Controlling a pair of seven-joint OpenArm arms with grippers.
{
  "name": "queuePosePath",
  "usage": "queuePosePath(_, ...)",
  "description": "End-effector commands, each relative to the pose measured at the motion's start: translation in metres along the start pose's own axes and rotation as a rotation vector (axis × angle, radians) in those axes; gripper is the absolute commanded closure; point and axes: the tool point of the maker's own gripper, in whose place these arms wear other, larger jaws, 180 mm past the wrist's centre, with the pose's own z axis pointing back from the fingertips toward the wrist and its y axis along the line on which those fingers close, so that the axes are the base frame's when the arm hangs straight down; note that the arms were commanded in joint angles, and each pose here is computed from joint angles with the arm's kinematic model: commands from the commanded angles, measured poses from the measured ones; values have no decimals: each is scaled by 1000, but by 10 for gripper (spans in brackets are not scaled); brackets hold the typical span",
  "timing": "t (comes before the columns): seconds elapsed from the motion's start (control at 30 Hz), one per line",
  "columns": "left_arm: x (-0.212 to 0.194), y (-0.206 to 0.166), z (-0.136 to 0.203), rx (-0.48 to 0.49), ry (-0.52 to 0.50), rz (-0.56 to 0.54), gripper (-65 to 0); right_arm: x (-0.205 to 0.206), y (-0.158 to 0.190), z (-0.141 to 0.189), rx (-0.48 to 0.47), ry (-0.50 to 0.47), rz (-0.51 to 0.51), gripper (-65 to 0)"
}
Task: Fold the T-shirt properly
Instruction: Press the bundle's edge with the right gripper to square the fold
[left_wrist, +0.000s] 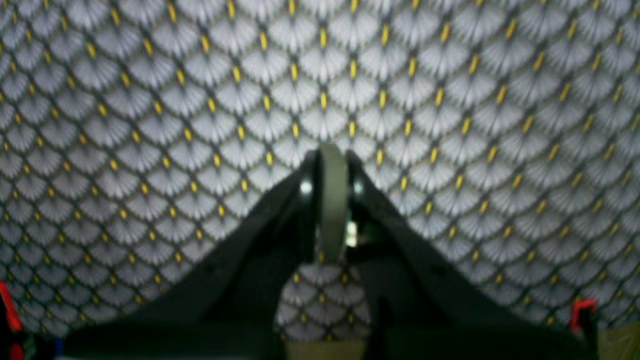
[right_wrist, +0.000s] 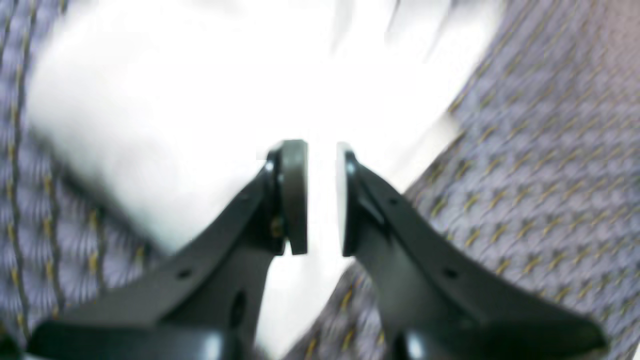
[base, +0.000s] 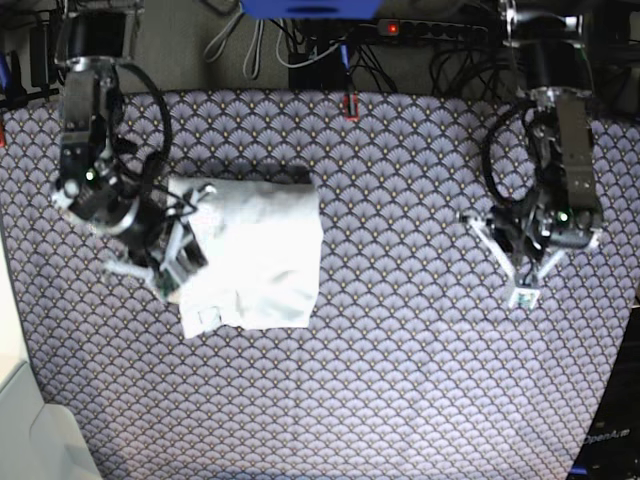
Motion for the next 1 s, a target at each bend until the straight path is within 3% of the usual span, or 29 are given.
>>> queuePosePath(0.0, 16, 6, 10, 20, -58, -8, -3, 32, 1, -2, 6, -87, 24, -81)
queuePosePath(0.17, 0, 29, 23, 60, -79, 74, -3, 64, 32, -29, 112, -122, 76, -81)
queuePosePath(0.43, -48, 66, 26, 128, -7, 185, -3, 76, 71, -89, 281, -52, 79, -81)
queuePosePath(0.73, -67, 75, 44, 175, -15, 189, -3, 72, 55, -120, 306, -63, -4, -81)
queuePosePath(0.97, -91, 71, 46, 180, 33, 172, -3, 76, 29, -137, 291, -74, -54, -81)
